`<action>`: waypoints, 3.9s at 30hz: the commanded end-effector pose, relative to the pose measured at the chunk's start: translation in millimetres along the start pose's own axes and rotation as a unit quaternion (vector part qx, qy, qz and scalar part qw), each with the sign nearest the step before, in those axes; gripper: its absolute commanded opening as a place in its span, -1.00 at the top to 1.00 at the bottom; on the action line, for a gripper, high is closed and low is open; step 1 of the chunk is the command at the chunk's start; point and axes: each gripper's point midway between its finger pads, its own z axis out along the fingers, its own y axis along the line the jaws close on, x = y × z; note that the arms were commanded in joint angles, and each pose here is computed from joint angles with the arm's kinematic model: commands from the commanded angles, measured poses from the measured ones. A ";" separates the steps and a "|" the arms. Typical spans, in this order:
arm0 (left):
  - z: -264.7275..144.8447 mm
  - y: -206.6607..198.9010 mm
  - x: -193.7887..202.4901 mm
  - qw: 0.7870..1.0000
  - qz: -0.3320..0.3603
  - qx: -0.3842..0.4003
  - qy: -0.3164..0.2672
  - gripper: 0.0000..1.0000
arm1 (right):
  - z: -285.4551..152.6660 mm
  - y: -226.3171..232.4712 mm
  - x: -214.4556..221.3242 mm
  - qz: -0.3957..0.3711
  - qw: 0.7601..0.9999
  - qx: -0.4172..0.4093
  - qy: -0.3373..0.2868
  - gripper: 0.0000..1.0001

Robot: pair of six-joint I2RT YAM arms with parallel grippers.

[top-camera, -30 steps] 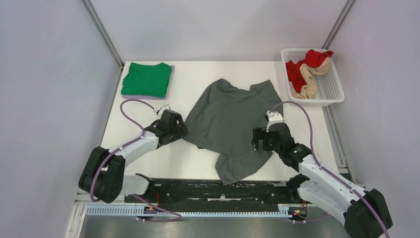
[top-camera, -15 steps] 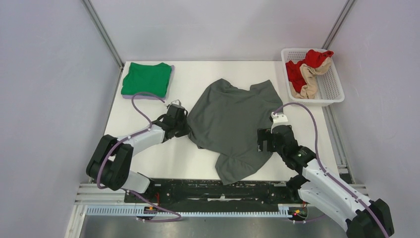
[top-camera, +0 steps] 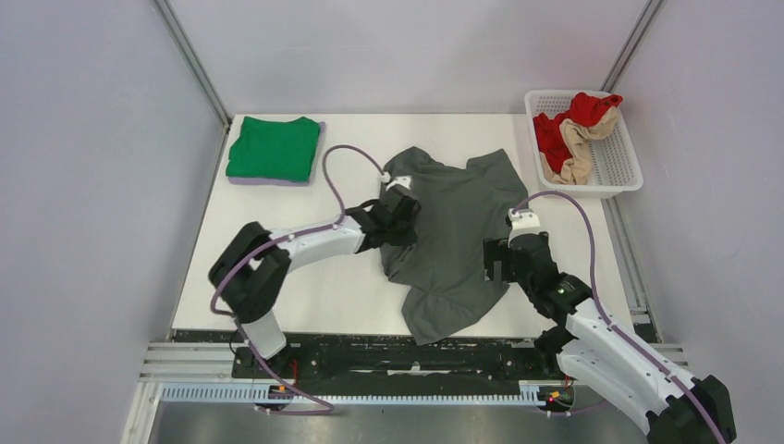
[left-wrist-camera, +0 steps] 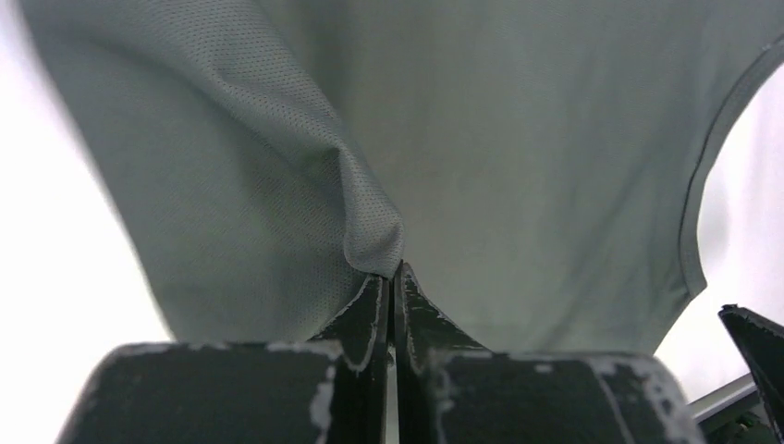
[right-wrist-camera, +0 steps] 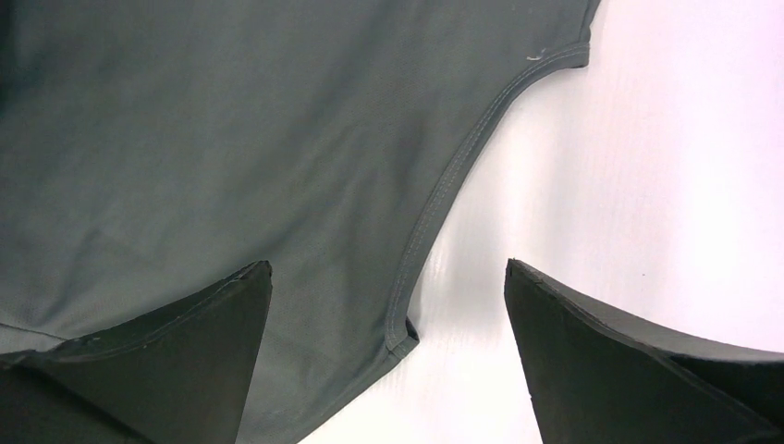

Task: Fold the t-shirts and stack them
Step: Flatten out the tshirt

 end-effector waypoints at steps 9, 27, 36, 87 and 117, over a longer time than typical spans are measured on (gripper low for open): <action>13.9 -70.3 18.6 0.995 0.070 0.053 0.044 -0.75 | -1.2 -9.1 -7.2 -0.002 1.000 0.024 -0.019 -0.96; -54.9 5.8 36.7 0.996 0.080 -0.030 0.028 -0.78 | 4.9 -0.8 -2.9 -0.013 1.000 0.002 -0.017 -0.96; -24.2 20.7 48.5 0.991 0.092 -0.083 0.056 -0.11 | 5.7 6.1 -0.5 -0.015 1.000 -0.018 -0.015 -0.96; -151.1 217.8 -50.3 0.924 -0.121 -0.311 -0.187 0.96 | 37.6 -10.5 66.2 0.003 0.992 0.059 0.110 -0.96; -120.6 211.8 26.0 0.944 -0.203 -0.216 -0.148 0.96 | 23.4 -4.4 17.6 0.082 0.992 0.013 0.090 -0.96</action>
